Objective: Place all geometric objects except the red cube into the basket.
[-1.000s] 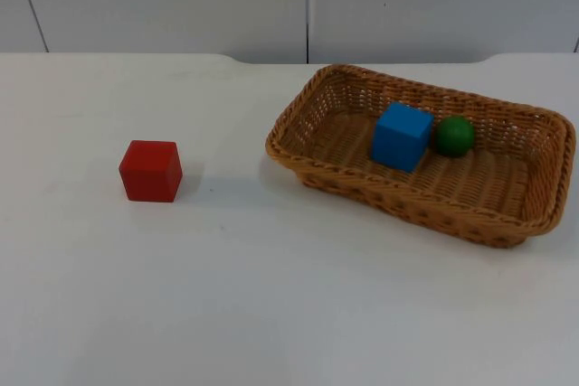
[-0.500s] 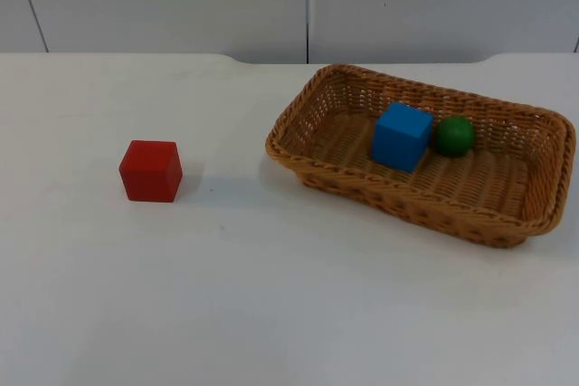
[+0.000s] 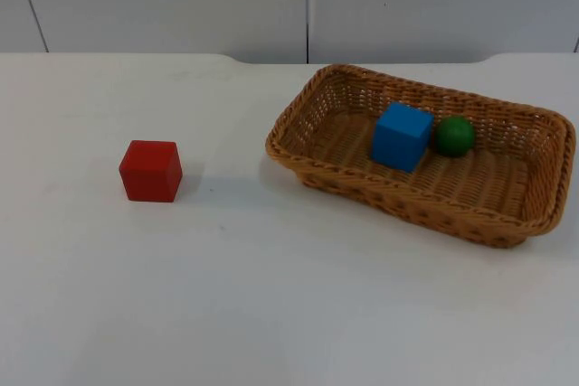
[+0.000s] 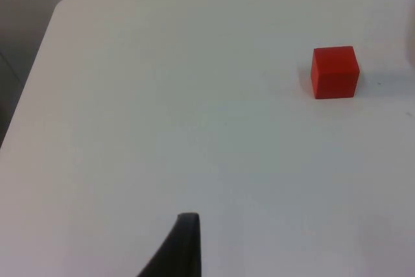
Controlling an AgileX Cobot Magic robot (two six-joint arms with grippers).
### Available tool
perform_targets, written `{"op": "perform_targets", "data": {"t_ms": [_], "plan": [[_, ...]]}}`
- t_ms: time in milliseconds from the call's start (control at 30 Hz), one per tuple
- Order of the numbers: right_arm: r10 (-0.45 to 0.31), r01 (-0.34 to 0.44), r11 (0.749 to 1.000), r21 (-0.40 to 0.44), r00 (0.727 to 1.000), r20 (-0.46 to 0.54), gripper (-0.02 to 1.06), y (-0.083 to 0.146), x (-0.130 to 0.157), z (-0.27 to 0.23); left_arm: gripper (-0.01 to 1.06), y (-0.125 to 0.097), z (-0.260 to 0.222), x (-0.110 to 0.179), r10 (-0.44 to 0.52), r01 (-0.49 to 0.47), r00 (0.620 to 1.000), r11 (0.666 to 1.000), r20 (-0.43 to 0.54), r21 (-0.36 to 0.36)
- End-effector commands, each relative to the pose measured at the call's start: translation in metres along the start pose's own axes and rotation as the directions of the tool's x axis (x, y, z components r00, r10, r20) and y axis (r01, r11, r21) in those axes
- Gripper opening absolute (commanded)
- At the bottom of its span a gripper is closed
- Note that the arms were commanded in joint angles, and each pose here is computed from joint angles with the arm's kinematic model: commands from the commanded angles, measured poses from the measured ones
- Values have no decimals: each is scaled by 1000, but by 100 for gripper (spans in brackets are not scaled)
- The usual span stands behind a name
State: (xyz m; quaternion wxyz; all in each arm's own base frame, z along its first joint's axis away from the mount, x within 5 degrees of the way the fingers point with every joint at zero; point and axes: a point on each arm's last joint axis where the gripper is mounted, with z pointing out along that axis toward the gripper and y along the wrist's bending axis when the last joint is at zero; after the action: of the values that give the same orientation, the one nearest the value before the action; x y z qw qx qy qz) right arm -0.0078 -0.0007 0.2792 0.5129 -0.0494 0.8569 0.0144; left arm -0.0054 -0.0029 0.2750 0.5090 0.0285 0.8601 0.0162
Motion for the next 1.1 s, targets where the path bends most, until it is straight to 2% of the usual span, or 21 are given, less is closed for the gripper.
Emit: {"op": "perform_targets", "data": {"t_ms": [0,600,800,1067], "plan": [[-7,7,1000,5,1000,16,104,0,-1,0,104,0,1,0,-5,5,1000,1000,8,3],[-7,7,1000,5,1000,16,104,0,-1,0,104,0,1,0,-18,18,1000,1000,8,3],[-7,7,1000,5,1000,16,104,0,-1,0,104,3,1,0,-62,62,998,998,7,-31],[-7,7,1000,5,1000,16,104,0,-1,0,104,3,1,0,-63,64,998,997,7,-33]]}}
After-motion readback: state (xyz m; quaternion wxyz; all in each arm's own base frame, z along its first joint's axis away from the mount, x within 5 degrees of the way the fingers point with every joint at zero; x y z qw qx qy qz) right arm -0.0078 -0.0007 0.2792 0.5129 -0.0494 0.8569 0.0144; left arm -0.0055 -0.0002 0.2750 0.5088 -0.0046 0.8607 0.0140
